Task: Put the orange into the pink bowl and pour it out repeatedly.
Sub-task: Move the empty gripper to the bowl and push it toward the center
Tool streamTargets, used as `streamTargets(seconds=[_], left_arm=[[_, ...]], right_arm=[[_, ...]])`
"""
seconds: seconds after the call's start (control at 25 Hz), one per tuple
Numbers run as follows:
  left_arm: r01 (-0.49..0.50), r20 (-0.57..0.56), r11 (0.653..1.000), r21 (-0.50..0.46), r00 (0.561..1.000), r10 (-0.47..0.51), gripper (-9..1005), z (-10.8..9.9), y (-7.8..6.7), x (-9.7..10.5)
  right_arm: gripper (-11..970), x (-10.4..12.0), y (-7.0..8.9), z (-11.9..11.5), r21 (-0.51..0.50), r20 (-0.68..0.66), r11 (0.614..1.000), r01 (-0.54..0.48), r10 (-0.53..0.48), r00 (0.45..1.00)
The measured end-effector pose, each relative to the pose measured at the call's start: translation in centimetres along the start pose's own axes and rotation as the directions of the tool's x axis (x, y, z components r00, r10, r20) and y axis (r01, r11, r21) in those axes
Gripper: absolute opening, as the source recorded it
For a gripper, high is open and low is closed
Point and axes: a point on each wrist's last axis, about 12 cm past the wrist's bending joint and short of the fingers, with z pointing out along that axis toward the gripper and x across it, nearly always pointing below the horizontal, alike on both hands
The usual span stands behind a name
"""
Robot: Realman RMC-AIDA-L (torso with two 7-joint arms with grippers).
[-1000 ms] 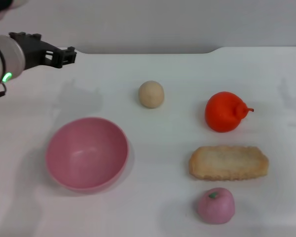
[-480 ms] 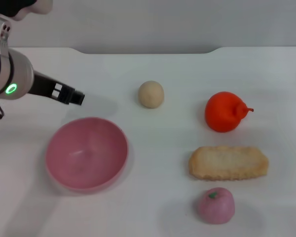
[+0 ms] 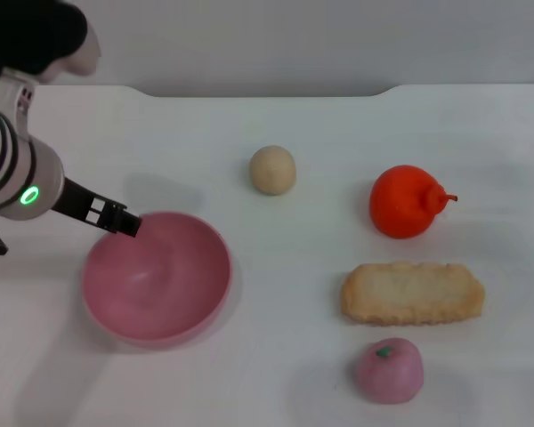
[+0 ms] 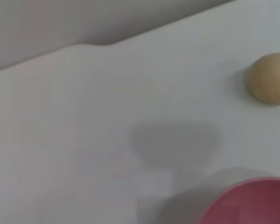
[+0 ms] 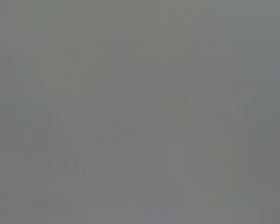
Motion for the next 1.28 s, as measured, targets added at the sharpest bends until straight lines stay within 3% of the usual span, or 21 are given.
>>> streamTargets(seconds=[0.4,1.28], left_arm=[[-0.044,-0.043,0.999,0.004,0.998,0.045,719,1.8,-0.4,0.7],[-0.029,-0.075,0.999,0.02,0.997,0.031,701,5.2,-1.0,2.0]], right_arm=[[778,-0.5,1.6,0.1,-0.032,0.021,0.999,-0.009,0.01,1.0],[775,-0.6,2.3,-0.6,-0.065,0.033,0.998,0.011,-0.009,0.999]])
